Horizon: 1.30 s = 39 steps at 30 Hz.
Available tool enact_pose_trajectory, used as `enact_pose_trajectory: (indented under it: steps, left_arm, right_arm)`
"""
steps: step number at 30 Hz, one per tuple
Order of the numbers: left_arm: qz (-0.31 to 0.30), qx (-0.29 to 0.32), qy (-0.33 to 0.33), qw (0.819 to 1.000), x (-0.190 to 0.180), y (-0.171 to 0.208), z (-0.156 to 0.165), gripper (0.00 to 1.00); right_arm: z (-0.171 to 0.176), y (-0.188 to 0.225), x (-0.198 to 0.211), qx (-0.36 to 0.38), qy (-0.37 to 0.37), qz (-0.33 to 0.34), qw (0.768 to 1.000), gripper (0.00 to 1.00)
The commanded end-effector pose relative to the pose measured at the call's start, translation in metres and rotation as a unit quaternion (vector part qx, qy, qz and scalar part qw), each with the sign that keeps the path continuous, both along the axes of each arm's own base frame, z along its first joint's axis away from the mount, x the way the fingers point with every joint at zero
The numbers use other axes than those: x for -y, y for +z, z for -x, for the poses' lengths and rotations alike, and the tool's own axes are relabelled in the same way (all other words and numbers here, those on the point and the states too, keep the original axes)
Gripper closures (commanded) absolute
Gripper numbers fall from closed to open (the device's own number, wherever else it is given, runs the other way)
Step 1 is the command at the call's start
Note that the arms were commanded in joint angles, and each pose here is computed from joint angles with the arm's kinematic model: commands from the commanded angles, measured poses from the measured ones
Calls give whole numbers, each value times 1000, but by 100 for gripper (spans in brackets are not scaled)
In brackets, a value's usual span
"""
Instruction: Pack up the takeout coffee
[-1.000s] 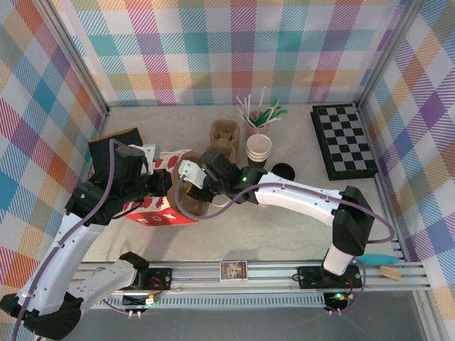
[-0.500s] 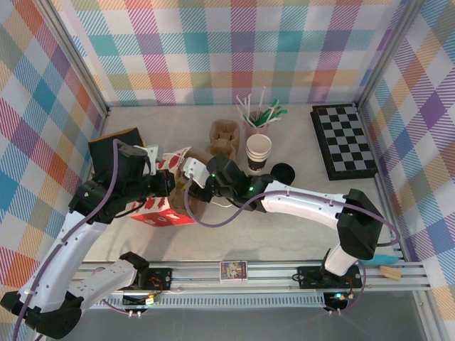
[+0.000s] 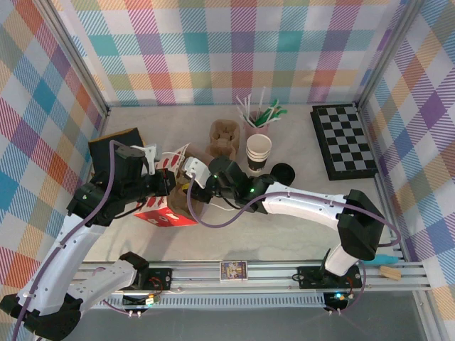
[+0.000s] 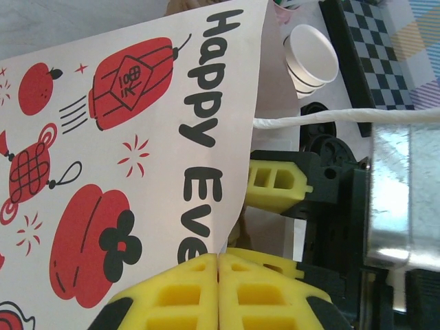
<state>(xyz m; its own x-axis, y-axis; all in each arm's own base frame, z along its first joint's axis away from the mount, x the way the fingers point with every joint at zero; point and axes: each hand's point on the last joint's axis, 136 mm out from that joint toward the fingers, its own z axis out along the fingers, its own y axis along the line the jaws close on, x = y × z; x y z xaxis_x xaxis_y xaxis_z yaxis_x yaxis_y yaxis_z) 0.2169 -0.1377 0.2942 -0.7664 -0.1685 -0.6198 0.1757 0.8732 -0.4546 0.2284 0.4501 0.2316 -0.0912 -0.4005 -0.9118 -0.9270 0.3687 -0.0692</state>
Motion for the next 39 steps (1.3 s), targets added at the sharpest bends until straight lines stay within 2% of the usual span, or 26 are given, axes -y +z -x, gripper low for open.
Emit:
enact_pose_trajectory:
  steps: [1,8,15,24,31,39]
  left_arm:
    - [44,13,-24,999,16,14,3,100]
    - [48,18,-21,998,14,17,4,100]
    - [48,20,-17,999,12,17,4,100]
    - [45,29,-6,999,7,21,4,100]
    - [35,32,1,999,3,21,4,100]
    - [33,41,5,999,0,27,3,100]
  right_arm:
    - [7,0,-15,-11,22,-26,999,76]
    - [6,-17,-23,-28,26,-10,999,76]
    - [2,-31,-29,-53,11,-22,998,77]
    - [4,-59,-33,-64,26,37,997,77]
    - [9,-54,-16,-55,18,28,998,77]
    - [10,-62,-15,-52,28,59,997,77]
